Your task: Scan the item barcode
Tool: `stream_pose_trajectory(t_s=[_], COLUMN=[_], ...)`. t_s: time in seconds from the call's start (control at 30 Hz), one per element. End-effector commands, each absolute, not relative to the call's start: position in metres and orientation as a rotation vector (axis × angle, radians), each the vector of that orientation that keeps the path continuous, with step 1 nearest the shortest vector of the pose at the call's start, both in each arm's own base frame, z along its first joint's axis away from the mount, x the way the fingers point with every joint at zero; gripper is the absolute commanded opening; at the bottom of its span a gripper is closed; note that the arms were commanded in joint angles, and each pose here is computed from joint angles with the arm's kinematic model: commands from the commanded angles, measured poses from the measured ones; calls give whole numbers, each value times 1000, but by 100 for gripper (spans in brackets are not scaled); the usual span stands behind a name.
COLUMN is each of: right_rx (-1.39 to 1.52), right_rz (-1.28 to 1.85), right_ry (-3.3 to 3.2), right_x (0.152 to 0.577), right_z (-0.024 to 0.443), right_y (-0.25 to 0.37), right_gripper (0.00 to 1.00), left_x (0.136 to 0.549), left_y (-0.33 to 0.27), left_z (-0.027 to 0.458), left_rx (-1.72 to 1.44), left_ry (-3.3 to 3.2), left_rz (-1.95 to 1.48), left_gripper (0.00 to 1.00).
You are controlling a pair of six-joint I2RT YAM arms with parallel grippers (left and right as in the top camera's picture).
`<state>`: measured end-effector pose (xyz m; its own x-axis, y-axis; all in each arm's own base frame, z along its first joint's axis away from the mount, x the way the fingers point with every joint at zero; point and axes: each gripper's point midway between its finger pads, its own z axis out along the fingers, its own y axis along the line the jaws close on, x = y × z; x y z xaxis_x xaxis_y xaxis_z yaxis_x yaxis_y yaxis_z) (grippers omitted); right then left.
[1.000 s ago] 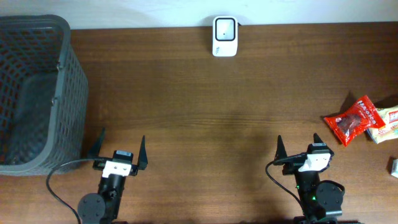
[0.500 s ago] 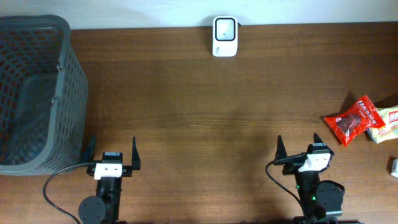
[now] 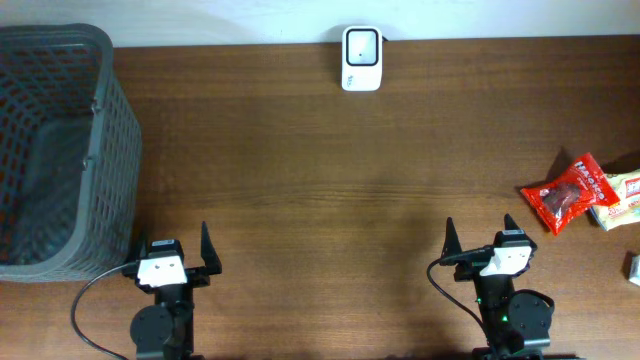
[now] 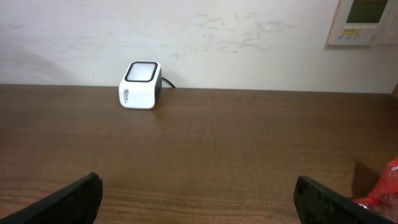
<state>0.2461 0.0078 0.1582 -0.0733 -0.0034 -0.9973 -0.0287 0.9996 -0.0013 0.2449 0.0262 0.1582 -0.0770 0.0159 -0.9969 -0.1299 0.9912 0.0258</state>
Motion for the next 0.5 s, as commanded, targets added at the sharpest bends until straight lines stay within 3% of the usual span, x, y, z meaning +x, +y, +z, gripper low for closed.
stream_pose_trajectory(t_s=[0.0, 0.47], right_rx=[-16, -16], right_rz=[12, 12], right_ry=[1650, 1650], right_x=[246, 246], right_z=[155, 155], right_y=[5, 5], right_gripper=[98, 98], left_x=[244, 244], left_y=[31, 28], left_z=[159, 158], left_rx=[-120, -203], left_ry=[1637, 1630], left_rz=[128, 22], left_gripper=[99, 99])
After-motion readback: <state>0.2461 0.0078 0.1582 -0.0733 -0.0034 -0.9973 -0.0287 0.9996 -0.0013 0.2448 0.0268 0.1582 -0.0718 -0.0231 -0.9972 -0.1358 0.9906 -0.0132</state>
